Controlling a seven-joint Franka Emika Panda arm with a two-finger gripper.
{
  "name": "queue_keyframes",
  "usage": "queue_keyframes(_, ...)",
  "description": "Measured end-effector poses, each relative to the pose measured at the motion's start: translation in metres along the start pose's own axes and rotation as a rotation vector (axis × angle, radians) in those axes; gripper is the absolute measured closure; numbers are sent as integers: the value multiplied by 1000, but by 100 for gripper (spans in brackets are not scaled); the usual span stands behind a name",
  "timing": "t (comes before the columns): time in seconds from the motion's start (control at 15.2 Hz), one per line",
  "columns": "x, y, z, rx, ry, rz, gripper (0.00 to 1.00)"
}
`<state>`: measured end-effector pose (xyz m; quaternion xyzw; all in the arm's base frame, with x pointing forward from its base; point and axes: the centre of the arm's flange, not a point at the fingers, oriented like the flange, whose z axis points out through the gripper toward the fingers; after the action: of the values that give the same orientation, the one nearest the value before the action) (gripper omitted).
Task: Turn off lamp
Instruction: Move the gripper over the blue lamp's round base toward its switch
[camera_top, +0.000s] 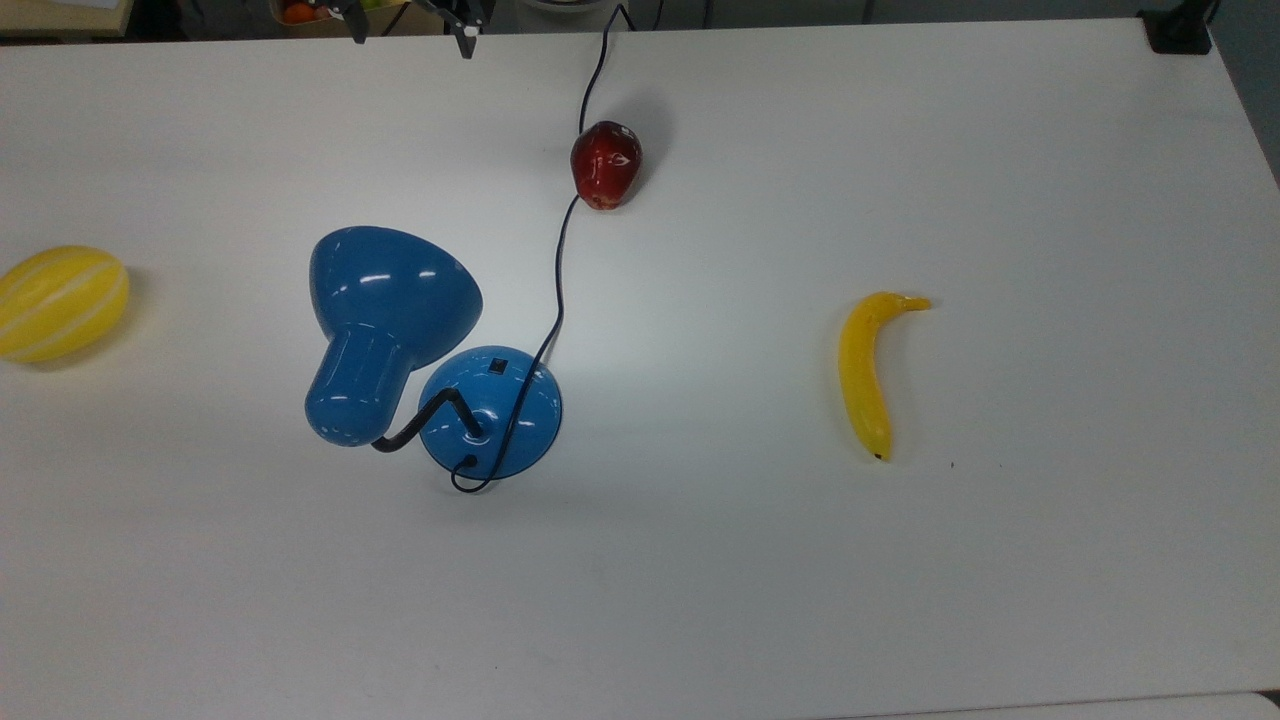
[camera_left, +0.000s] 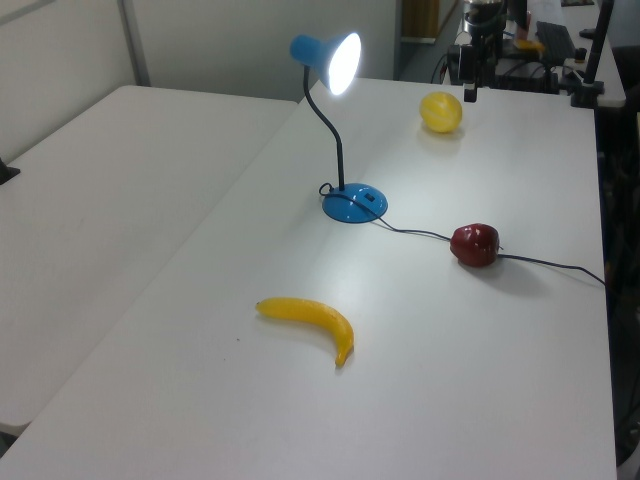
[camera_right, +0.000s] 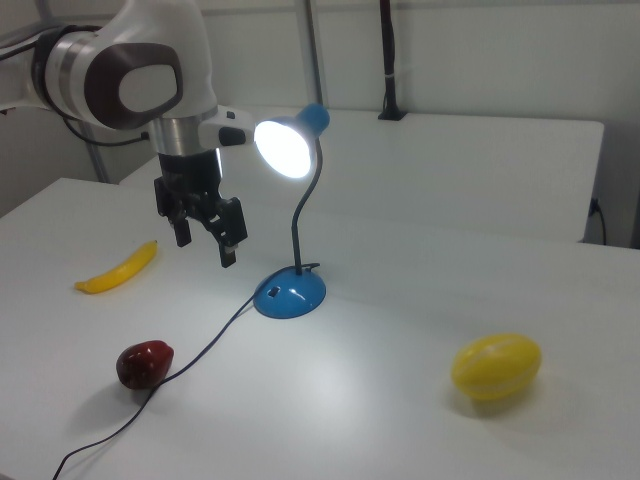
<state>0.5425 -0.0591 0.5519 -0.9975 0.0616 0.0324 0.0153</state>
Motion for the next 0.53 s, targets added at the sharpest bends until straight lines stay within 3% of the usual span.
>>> queue_keyframes(0.53,15,-4,-9,73,97,36,1)
